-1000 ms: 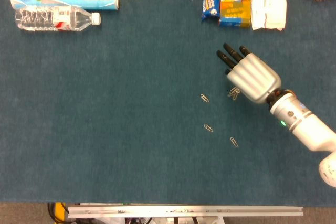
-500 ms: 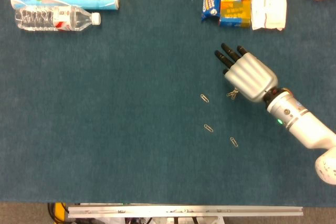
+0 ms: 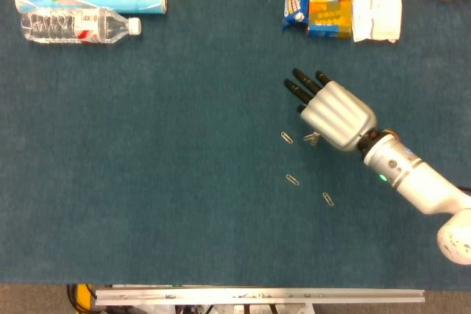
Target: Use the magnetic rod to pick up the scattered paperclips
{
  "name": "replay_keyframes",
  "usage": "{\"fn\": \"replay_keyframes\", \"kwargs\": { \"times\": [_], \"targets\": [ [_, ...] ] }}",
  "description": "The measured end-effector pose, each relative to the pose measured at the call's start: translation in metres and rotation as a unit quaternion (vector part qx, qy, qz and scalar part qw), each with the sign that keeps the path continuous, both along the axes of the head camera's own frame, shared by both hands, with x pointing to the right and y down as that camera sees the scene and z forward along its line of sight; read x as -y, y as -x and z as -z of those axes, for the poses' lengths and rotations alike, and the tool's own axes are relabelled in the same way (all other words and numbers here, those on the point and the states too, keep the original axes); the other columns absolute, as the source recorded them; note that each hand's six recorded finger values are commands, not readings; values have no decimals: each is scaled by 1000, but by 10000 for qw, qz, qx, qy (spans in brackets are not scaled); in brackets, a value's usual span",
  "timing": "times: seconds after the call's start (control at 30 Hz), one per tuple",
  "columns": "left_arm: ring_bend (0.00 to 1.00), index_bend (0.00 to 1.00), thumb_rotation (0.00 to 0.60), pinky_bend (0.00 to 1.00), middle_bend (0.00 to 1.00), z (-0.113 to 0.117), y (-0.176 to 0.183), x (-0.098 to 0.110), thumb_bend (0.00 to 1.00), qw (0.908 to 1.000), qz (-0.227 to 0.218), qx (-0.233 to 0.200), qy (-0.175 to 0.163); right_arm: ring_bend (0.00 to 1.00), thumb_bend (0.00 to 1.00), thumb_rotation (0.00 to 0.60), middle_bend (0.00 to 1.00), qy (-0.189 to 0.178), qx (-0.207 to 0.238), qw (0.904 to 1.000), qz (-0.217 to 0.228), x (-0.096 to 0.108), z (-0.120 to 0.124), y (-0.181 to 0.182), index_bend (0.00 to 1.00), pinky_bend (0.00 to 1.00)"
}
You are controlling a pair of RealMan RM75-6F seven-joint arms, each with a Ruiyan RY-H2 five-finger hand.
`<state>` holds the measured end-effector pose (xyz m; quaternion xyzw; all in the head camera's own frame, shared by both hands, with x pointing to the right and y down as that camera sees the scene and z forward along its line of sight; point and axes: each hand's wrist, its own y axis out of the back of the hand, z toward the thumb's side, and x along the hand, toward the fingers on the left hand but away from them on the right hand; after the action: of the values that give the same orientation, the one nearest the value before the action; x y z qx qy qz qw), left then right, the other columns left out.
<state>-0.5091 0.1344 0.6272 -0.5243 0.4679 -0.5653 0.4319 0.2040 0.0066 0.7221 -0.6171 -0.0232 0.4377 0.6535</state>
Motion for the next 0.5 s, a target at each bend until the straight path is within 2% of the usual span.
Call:
{"fn": "replay_keyframes", "kwargs": {
  "times": [0.5],
  "targets": [
    [265, 446, 600, 455, 444, 0, 5, -2, 11, 10000, 60, 0, 2, 1, 317, 600, 128, 35, 132, 9997, 218, -6, 1, 29, 581, 251]
  ]
}}
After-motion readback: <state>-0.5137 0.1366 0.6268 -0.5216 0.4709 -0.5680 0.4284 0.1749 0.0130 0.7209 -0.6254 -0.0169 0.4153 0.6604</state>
